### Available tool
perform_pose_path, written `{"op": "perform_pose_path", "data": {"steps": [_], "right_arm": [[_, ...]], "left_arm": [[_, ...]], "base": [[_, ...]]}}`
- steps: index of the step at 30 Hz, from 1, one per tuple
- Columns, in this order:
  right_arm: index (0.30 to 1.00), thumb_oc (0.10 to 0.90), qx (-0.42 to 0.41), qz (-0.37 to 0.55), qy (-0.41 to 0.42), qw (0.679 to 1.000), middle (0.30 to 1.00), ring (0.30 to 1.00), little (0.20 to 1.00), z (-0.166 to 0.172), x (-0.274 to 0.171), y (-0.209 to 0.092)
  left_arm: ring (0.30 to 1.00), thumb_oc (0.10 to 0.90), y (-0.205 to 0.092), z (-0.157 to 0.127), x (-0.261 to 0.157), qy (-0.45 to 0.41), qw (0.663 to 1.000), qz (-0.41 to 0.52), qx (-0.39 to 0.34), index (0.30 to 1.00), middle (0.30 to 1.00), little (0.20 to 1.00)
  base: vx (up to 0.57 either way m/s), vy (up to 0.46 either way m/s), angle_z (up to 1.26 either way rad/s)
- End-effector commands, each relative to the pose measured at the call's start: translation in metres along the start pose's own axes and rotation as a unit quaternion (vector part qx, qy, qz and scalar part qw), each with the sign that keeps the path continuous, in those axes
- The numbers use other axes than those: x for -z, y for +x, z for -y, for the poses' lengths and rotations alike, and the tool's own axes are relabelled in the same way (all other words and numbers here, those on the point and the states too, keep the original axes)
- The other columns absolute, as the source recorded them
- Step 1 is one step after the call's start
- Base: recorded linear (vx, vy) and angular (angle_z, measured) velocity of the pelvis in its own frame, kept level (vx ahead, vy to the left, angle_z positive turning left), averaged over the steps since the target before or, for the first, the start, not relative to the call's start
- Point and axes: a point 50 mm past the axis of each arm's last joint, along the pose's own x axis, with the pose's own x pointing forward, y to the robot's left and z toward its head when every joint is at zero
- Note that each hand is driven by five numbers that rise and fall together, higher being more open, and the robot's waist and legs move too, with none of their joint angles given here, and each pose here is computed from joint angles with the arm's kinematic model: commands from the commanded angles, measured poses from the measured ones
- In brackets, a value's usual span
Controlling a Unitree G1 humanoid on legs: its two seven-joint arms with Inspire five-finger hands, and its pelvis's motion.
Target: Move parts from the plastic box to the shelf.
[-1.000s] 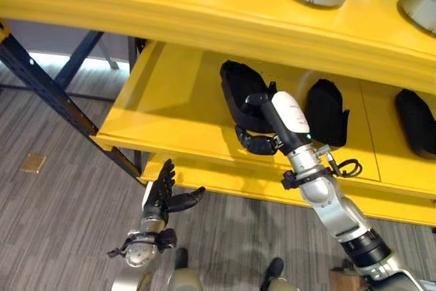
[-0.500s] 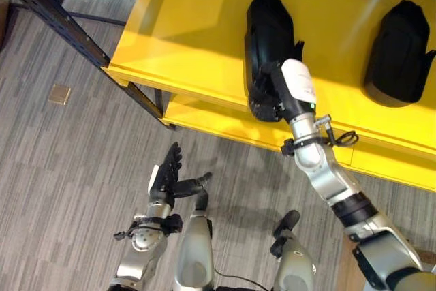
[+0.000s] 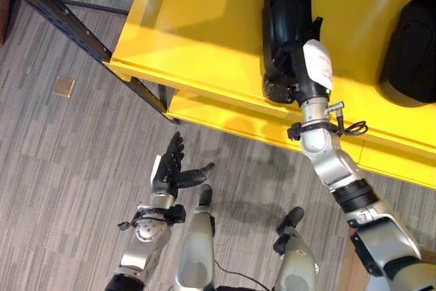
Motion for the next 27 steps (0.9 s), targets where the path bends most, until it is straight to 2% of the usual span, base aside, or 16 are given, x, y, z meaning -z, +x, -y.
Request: {"op": "perform_pose_path", "data": {"steps": [1,27], "right_arm": [[0.3,0.4,0.119,0.082,0.033,0.989,0.3,0.3,0.3,0.045,-0.041,0.033],[0.3,0.4,0.152,0.059,0.038,0.986,0.3,0.3,0.3,0.059,-0.04,0.054]], "left_arm": [[1.0,0.9,-0.003,0.009,-0.041,-0.017,0.993,0.111,0.028,1.0,1.0,1.0],[1.0,0.9,0.0,0.01,-0.048,-0.023,0.992,0.123,0.033,1.0,1.0,1.0]], "base": [[0.0,0.0,0.0],[0.0,0.0,0.0]]}}
